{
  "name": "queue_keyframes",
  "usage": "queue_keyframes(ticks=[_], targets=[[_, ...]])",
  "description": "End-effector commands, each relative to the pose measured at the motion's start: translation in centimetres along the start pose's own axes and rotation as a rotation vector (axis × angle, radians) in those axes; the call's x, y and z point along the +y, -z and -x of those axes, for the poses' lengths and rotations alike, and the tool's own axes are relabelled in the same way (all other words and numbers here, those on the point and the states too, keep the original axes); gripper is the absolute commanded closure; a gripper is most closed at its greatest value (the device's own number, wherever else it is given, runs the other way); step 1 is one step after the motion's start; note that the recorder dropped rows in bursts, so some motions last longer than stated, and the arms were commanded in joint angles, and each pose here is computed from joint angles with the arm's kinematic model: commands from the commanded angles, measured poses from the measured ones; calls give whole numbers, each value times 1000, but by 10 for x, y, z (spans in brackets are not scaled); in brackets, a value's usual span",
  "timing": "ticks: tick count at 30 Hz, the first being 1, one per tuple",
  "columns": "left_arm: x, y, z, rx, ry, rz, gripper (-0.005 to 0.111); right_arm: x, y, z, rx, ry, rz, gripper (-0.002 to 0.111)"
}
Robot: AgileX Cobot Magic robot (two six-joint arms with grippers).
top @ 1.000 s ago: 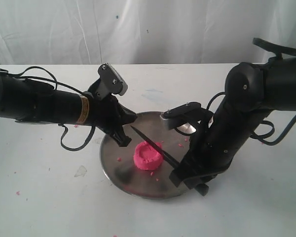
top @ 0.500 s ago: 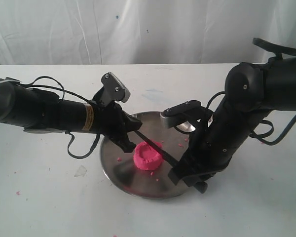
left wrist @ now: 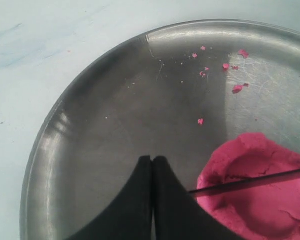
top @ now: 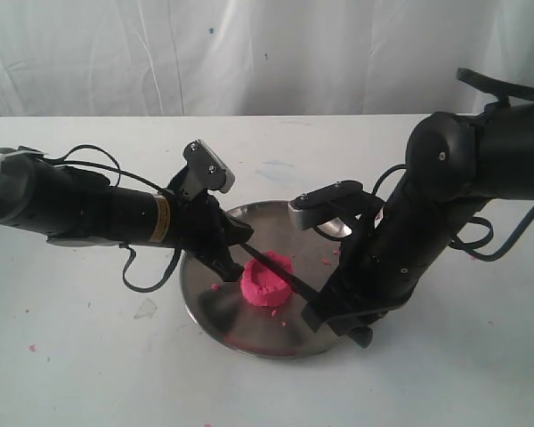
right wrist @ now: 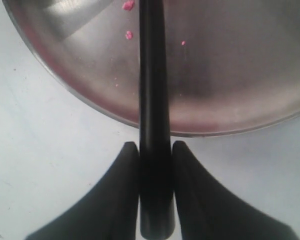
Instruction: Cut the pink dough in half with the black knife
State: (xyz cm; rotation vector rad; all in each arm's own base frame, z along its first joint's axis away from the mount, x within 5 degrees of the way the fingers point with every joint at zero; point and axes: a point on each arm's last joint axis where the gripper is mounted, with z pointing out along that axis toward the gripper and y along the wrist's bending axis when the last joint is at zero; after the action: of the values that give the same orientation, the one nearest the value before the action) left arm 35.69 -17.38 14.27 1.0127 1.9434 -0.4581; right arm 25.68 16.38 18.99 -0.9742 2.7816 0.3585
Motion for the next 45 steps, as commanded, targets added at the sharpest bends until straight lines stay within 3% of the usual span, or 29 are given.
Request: queue_keyframes(ticks=[1,45], targets=[[-1,-2,0,4,-9,-3,107,1,1,2,-10,-7,3,108],[-2,-2,-2,21,-46,-16,107,-3,-13,5,-11,-22,4,108]])
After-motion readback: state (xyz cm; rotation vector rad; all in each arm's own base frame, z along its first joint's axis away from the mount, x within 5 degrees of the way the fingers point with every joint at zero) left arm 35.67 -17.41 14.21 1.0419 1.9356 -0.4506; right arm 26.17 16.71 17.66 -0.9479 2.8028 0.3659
